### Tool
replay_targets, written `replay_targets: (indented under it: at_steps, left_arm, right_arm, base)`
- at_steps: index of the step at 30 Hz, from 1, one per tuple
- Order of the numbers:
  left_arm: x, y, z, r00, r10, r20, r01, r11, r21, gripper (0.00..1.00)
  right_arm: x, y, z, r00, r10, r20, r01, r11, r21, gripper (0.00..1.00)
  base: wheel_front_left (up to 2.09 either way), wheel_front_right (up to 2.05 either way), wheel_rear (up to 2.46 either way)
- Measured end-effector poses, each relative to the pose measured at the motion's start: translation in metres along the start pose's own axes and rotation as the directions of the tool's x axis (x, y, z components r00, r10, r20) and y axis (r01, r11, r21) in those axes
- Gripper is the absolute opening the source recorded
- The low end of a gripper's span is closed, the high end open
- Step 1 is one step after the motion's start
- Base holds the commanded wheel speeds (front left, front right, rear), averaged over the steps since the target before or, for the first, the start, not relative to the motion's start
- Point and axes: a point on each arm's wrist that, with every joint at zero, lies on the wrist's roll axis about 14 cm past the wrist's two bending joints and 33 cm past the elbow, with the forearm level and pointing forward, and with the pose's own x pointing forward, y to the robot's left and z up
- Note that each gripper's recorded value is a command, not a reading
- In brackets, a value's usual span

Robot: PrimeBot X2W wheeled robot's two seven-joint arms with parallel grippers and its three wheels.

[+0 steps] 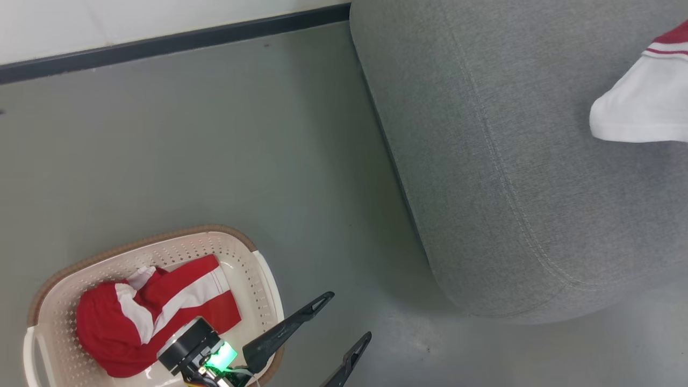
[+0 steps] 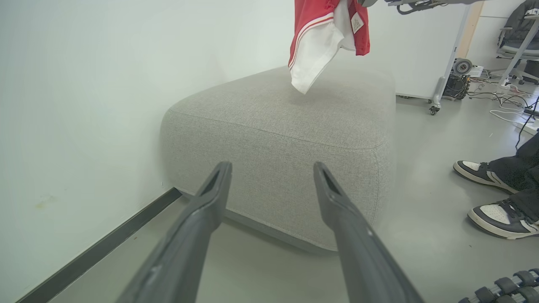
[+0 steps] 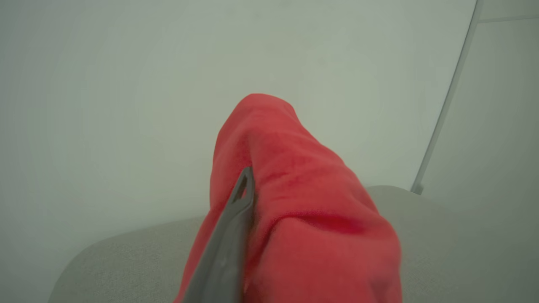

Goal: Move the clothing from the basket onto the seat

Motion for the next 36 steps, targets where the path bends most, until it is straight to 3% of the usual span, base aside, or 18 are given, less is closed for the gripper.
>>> replay_targets:
  at_steps: [10,29,31,32,33,34,36]
  left_arm:
    - [-0.007,0.019,-0.008,0.999,0.033,-0.009,-0.033,0.999,0.008,1.0]
    - [-0.021,0.038,-0.025,0.995,0.082,-0.053,-0.082,0.997,0.002,1.0]
    - [-0.02,0.038,-0.024,0.995,0.083,-0.051,-0.083,0.997,0.0,1.0]
    - [-0.02,0.038,-0.024,0.995,0.084,-0.052,-0.084,0.996,-0.001,1.0]
    - [-0.02,0.038,-0.024,0.995,0.084,-0.051,-0.085,0.996,-0.002,1.0]
    - [-0.02,0.038,-0.024,0.995,0.085,-0.05,-0.085,0.996,-0.002,1.0]
    - [-0.019,0.037,-0.023,0.995,0.085,-0.048,-0.085,0.996,-0.003,1.0]
  right_arm:
    - [0.015,-0.025,-0.054,0.984,-0.094,-0.152,0.091,0.996,-0.022,0.0]
    - [0.01,0.023,-0.147,0.907,-0.037,-0.419,0.061,0.997,0.045,0.02]
    - [0.006,0.024,-0.152,0.897,-0.03,-0.441,0.054,0.998,0.043,0.15]
    - [0.005,0.023,-0.155,0.892,-0.032,-0.45,0.057,0.998,0.042,0.38]
    - [0.003,0.022,-0.157,0.887,-0.035,-0.46,0.061,0.997,0.041,0.88]
    - [0.002,0.022,-0.158,0.884,-0.038,-0.466,0.064,0.997,0.041,1.0]
    - [0.001,0.02,-0.159,0.88,-0.042,-0.472,0.07,0.997,0.041,1.0]
  base:
    - [0.0,0.0,0.0]
    - [0.0,0.0,0.0]
    - [0.0,0.0,0.0]
    - [0.0,0.0,0.0]
    - [0.0,0.0,0.0]
    - [0.0,0.0,0.0]
    - [0.0,0.0,0.0]
